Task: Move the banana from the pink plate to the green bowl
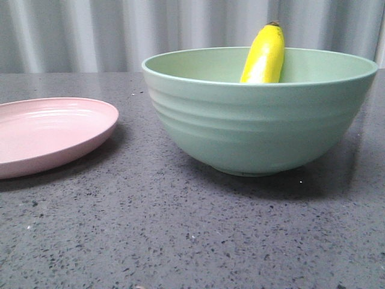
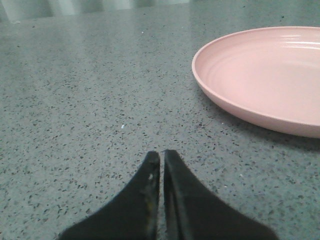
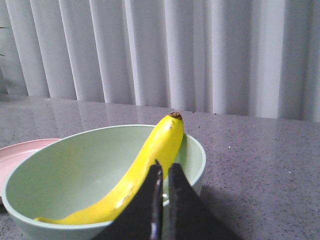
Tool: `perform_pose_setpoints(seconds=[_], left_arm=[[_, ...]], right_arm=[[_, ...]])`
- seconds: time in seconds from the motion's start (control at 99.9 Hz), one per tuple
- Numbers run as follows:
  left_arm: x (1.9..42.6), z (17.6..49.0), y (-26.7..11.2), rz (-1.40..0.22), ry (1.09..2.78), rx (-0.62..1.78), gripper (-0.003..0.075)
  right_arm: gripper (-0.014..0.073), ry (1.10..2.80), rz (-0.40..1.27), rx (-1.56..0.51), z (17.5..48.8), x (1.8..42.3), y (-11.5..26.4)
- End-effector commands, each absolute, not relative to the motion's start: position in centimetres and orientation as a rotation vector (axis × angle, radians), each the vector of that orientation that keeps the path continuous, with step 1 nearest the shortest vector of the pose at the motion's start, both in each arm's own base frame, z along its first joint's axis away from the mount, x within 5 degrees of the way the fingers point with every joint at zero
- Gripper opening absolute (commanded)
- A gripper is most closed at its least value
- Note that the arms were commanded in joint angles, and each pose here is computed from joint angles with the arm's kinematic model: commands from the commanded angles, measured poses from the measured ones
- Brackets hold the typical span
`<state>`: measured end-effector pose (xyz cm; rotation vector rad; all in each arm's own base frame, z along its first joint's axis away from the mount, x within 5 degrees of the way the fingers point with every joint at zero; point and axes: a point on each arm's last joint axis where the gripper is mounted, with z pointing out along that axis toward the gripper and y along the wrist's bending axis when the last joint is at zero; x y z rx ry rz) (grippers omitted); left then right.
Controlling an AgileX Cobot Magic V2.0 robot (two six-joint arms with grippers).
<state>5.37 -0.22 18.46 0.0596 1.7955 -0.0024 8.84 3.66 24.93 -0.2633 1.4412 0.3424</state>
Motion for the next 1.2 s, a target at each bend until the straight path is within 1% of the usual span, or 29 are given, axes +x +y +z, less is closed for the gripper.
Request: perform_pose_setpoints(seconds=[0.0,0.19,0.37,0.46,0.64,0.67,0.8,0.971,1.191], left_arm=[[5.3,18.9,-0.2,-0.003,1.712,0.054,-0.0020],[5.3,18.9,-0.2,-0.003,1.712,0.054,-0.0020],[5.3,18.9,-0.2,-0.003,1.712,0.054,-0.0020],[5.3,18.9,-0.2,-0.003,1.712,0.054,-0.0020],[5.3,18.9,-0.2,-0.003,1.712,0.054,-0.0020],[5.3,18.9,-0.2,-0.003,1.712,0.054,-0.0020],[5.3,18.9,-0.2,-0.003,1.712,0.054,-0.0020],[5.3,18.9,-0.2,-0.003,1.712,0.054,-0.0020],[5.3,18.9,-0.2,-0.003,1.712,0.054,-0.0020]], right_arm=[[-0.0064,1.332,0.332,-0.249,26.5,8.7,3.5],[-0.0064,1.323,0.320,-0.236,26.6,8.6,3.3],[-0.0064,1.327,0.219,-0.150,26.6,8.9,2.2],[-0.0064,1.332,0.156,-0.101,25.8,9.0,1.5],[-0.0064,1.303,0.084,-0.004,22.7,8.0,0.4],[-0.0064,1.354,0.080,-0.002,22.4,8.0,0.4],[-0.0064,1.417,0.057,0.016,21.7,7.7,0.1],[-0.0064,1.584,0.009,0.082,20.1,7.3,-0.4],[-0.0064,1.652,-0.044,0.125,19.2,6.2,-0.6]])
